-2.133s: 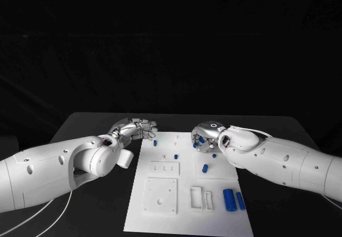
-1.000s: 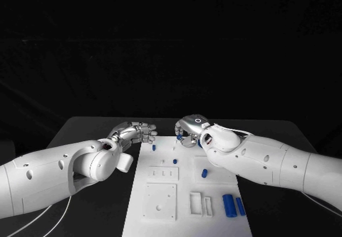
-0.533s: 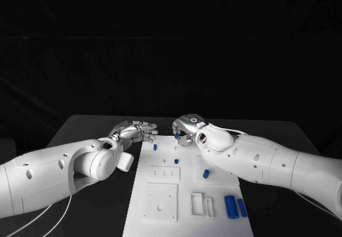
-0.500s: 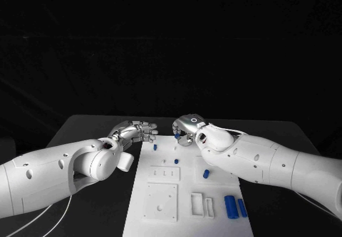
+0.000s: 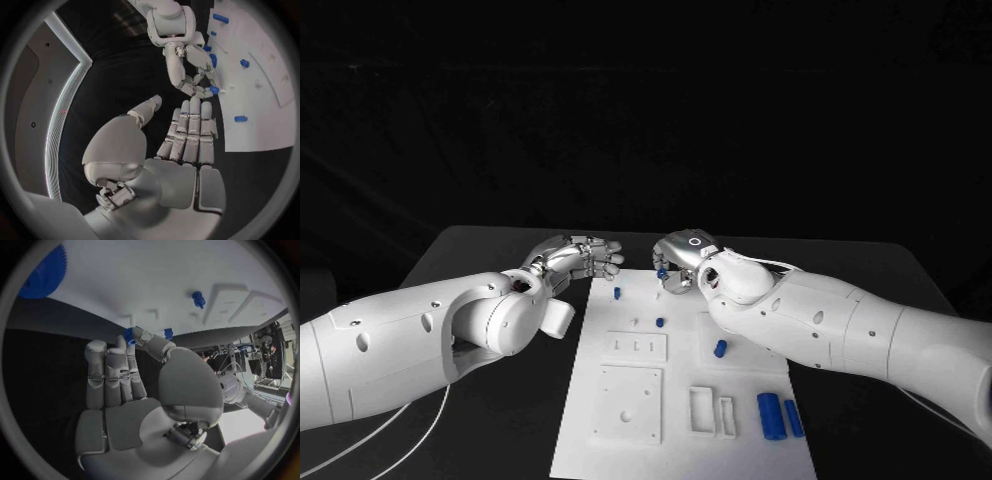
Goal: Assemble the parts on the task board
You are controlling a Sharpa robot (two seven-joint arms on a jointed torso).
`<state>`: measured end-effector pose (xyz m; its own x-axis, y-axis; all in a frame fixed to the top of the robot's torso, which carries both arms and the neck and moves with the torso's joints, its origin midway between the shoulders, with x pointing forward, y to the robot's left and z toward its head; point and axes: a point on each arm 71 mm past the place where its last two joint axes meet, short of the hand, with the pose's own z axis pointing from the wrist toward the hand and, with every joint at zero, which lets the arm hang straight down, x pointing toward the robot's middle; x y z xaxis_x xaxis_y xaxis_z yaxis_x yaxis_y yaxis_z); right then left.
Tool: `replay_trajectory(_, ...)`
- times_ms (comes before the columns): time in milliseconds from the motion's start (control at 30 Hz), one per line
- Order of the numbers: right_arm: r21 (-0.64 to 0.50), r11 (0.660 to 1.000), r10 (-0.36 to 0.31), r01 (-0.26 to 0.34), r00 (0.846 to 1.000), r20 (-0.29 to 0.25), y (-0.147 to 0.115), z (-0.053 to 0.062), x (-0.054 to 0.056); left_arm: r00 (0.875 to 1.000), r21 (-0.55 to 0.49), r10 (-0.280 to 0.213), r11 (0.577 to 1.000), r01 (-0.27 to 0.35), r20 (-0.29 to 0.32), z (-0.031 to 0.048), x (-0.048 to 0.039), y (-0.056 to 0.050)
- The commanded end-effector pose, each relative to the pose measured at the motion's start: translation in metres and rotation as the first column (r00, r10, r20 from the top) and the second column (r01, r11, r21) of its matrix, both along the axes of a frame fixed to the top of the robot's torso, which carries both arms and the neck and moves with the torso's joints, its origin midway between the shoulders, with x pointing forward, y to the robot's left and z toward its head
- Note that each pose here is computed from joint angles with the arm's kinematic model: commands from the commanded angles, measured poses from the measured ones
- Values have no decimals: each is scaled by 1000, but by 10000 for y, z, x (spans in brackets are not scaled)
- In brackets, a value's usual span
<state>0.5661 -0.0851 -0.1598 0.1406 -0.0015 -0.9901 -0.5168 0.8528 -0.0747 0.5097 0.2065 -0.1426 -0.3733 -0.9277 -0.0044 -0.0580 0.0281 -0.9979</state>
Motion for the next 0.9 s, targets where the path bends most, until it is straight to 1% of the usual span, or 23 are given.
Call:
replay_trajectory(33, -17, 1000, -1, 1, 1000, 0, 2, -12, 0, 1000, -5, -19, 1000, 19, 16, 36, -9, -31)
replay_trajectory(200, -19, 1000, 3, -3, 1000, -7, -2, -30, -12, 1000, -5, -20, 1000, 20, 20, 53, -11, -29)
replay_trajectory(433, -22, 1000, 3, -4, 1000, -12, -20, -36, -14, 1000, -4, -17, 1000, 17, 21, 57, -6, -16)
replay_trajectory(533, -23, 1000, 5, -6, 1000, -25, -21, -45, -13, 1000, -4, -15, 1000, 15, 21, 58, -4, -7)
replay_trajectory(700, -23, 1000, 13, -13, 1000, -29, 6, -45, -27, 1000, -4, -15, 1000, 15, 21, 61, -4, -6)
replay_trajectory(900, -25, 1000, 3, -4, 1000, -28, -7, -48, -9, 1000, -3, -15, 1000, 15, 20, 61, -3, -7)
